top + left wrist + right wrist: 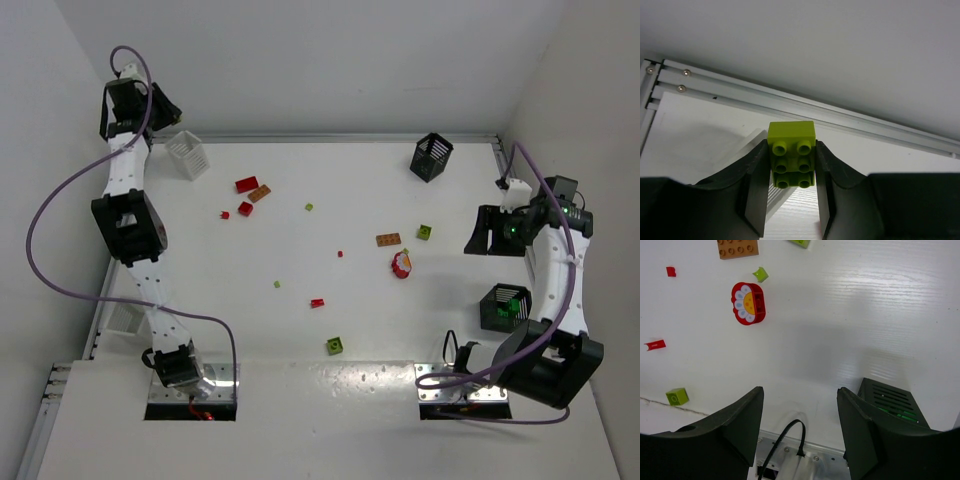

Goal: Sort the legos into containers by color

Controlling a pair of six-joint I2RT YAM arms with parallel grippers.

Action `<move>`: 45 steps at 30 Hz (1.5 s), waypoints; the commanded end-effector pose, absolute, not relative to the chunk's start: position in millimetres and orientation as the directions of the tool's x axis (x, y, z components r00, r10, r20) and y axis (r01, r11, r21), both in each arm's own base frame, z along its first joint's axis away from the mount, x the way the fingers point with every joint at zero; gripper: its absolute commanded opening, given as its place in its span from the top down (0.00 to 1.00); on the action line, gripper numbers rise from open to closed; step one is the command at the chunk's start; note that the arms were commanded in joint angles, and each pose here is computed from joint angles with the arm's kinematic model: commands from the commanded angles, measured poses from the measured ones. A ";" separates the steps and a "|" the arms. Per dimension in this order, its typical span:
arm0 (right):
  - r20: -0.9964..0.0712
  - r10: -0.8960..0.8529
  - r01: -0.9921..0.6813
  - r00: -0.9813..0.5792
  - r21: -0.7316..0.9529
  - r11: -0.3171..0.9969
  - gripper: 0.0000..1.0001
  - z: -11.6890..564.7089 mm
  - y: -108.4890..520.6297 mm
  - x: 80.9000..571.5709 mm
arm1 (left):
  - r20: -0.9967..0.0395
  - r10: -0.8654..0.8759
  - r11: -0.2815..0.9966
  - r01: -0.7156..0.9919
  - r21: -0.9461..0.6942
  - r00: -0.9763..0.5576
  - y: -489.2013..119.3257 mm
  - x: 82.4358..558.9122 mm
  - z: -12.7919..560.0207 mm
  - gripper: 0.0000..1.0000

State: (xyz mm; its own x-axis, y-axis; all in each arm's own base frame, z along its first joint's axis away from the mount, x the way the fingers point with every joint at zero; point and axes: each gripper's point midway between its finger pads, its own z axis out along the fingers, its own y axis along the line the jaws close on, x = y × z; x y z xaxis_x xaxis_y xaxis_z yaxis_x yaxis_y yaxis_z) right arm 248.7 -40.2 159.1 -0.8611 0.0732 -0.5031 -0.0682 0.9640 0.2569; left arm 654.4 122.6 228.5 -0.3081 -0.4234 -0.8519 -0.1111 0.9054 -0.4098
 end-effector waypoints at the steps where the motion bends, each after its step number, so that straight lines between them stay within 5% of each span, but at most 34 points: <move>1: -0.546 0.049 -0.097 -0.836 0.235 0.967 0.40 167.2 -42.1 258.5 | -0.871 -0.359 0.933 -0.156 -0.324 -0.334 134.3 650.0 213.6 0.80; 14: -0.546 0.049 -0.097 -0.836 0.235 0.967 0.40 165.7 -43.2 260.9 | -0.861 -0.309 0.950 -0.169 -0.261 -0.404 133.9 642.8 189.8 0.56; 21: -0.532 0.053 -0.093 -0.845 0.244 0.965 0.40 159.9 -41.7 257.5 | -0.878 -0.276 0.960 -0.157 -0.232 -0.390 126.9 649.2 197.8 0.25; 24: -0.544 0.031 -0.113 -0.839 0.228 0.967 0.40 161.8 -42.4 257.2 | -0.886 -0.269 0.962 -0.153 -0.227 -0.378 122.9 651.7 204.7 0.21; 27: -0.551 -0.044 -0.183 -0.833 0.200 0.963 0.41 165.3 -38.0 256.4 | -0.924 -0.221 0.975 -0.088 -0.204 -0.311 117.4 652.6 248.5 0.00; 31: -0.534 -0.177 -0.313 -0.827 0.176 0.933 0.41 164.1 -22.5 253.4 | -0.964 0.152 0.980 0.157 0.119 -0.220 57.5 632.4 320.0 0.00; 34: -0.508 -0.296 -0.422 -0.809 0.150 0.894 0.41 160.2 -9.3 254.5 | -0.924 0.344 0.932 0.184 0.313 -0.169 10.0 601.5 350.0 0.00; 37: -0.490 -0.419 -0.524 -0.765 0.095 0.846 0.41 155.8 3.8 260.5 | -0.922 0.355 0.906 0.300 0.298 -0.155 -27.5 571.5 351.2 0.00; 45: -0.478 -0.641 -0.700 -0.600 -0.074 0.711 0.41 146.2 31.8 303.3 | -0.910 0.181 0.812 0.579 -0.077 -0.374 -59.5 492.3 296.3 0.01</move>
